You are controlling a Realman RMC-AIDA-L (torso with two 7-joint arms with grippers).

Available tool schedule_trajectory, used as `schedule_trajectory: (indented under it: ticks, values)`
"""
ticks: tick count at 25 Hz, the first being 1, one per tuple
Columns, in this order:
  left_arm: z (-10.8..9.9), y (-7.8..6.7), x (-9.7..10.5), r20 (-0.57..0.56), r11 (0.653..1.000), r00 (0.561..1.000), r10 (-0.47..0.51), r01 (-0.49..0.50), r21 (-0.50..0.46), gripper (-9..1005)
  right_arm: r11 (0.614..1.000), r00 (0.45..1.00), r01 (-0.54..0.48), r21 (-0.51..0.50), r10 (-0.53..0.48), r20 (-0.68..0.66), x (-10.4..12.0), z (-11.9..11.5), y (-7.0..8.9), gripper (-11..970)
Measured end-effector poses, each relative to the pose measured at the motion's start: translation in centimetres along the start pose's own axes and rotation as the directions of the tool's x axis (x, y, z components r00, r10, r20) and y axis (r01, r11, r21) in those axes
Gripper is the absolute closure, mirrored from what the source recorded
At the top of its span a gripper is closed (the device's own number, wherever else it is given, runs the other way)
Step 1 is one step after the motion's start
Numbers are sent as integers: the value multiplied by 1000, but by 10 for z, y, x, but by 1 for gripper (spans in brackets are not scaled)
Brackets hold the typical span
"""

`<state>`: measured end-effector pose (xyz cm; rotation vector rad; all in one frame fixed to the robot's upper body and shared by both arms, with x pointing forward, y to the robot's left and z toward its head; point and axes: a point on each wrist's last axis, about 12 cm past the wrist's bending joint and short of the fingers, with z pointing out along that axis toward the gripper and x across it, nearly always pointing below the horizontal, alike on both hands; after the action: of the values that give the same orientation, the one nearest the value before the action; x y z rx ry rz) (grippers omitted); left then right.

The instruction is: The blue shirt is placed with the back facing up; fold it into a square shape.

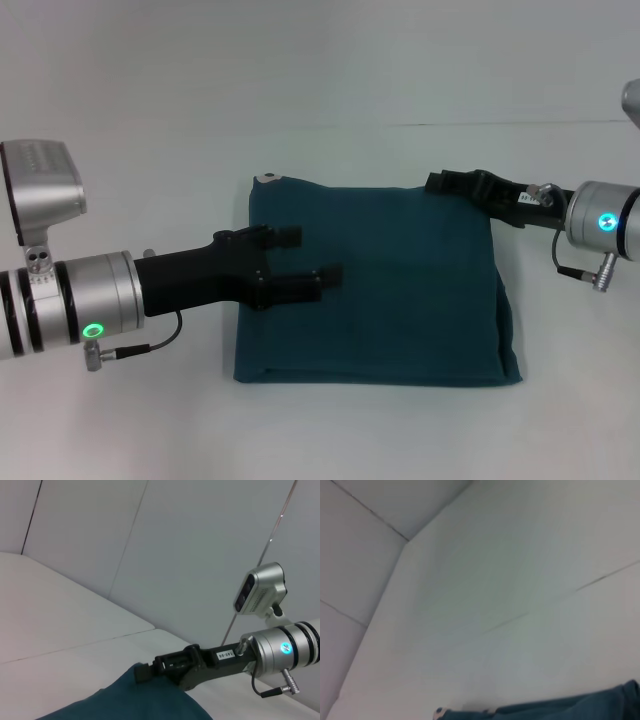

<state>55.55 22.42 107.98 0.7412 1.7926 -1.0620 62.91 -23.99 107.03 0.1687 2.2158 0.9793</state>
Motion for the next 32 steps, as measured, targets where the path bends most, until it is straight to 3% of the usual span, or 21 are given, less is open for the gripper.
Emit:
schedule_trajectory:
  ticks: [11, 18, 20, 26, 32]
  values:
    - [0, 0, 1, 0, 1000, 1000, -6, 6, -3, 60, 999, 1000, 21, 27, -21, 3, 4, 2, -4, 507]
    - [-1, 1, 2, -1, 1000, 1000, -10, 10, -13, 60, 995, 996, 88, 52, -89, 16, 5, 4, -5, 653]
    - [0, 1, 3, -2, 1000, 1000, -14, 14, -12, 60, 991, 993, 111, 69, -113, 22, 4, 6, -6, 876]
    - [1, 1, 3, -1, 1000, 1000, -21, 21, -17, 60, 986, 990, 135, 102, -139, 33, 3, 7, -8, 950]
    - [3, 3, 4, -2, 999, 1000, -25, 25, -27, 59, 985, 990, 132, 108, -135, 28, 5, 7, -10, 936]
